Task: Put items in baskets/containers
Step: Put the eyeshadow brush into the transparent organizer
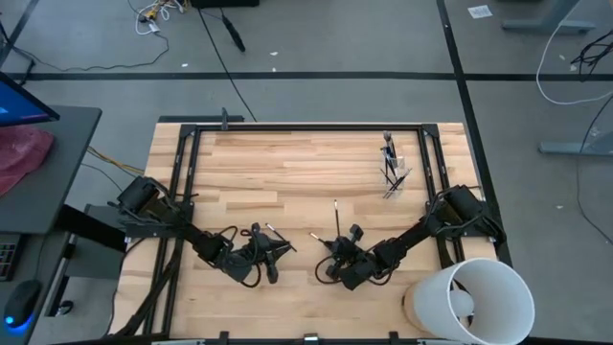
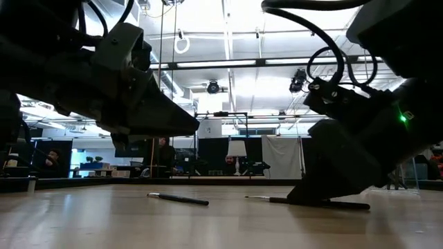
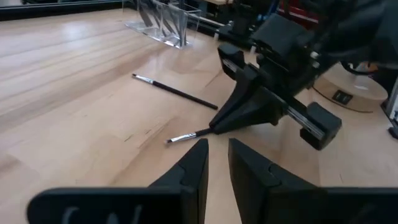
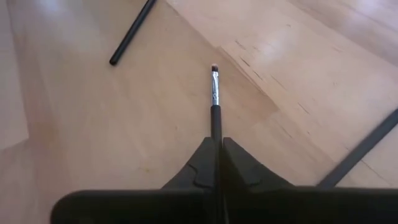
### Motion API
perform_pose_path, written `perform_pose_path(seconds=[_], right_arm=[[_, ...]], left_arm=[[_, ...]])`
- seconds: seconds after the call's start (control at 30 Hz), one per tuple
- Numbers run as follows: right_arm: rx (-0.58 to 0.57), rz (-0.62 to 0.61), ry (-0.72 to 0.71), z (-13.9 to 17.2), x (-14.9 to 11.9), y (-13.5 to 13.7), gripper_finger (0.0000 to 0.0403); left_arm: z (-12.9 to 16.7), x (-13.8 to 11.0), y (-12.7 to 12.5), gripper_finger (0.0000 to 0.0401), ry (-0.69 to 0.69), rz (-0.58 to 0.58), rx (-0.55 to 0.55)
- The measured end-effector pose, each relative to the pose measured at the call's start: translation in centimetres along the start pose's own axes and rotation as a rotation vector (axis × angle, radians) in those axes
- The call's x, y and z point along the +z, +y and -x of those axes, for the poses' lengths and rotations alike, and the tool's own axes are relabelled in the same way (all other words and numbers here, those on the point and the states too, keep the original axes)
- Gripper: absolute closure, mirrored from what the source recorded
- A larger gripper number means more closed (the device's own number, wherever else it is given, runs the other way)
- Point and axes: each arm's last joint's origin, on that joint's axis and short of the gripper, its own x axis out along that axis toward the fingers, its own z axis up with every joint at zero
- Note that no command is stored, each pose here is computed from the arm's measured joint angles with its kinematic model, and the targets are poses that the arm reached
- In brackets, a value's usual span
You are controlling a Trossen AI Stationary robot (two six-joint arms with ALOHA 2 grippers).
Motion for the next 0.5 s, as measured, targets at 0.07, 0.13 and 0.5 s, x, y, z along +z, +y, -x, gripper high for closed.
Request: perform_pose_path(seconds=[0.07, 0.13, 0.5], right_arm=[[0.021, -0.008, 0.009, 0.4, 0.5, 0.0, 0.0394], [0.041, 0.000, 0.004, 1.0, 1.2, 0.0, 0.0394], [0.132, 0.003, -0.028, 1.7, 2.3, 0.6, 0.0394]], left_arm=[[0.2, -0.1, -0.1, 0.0337, 0.003, -0.013, -0.008], [0.3, -0.2, -0.3, 0.0337, 0.016, -0.037, -0.031], [0.5, -0.5, -0.5, 0.0337, 0.084, -0.060, -0.119]])
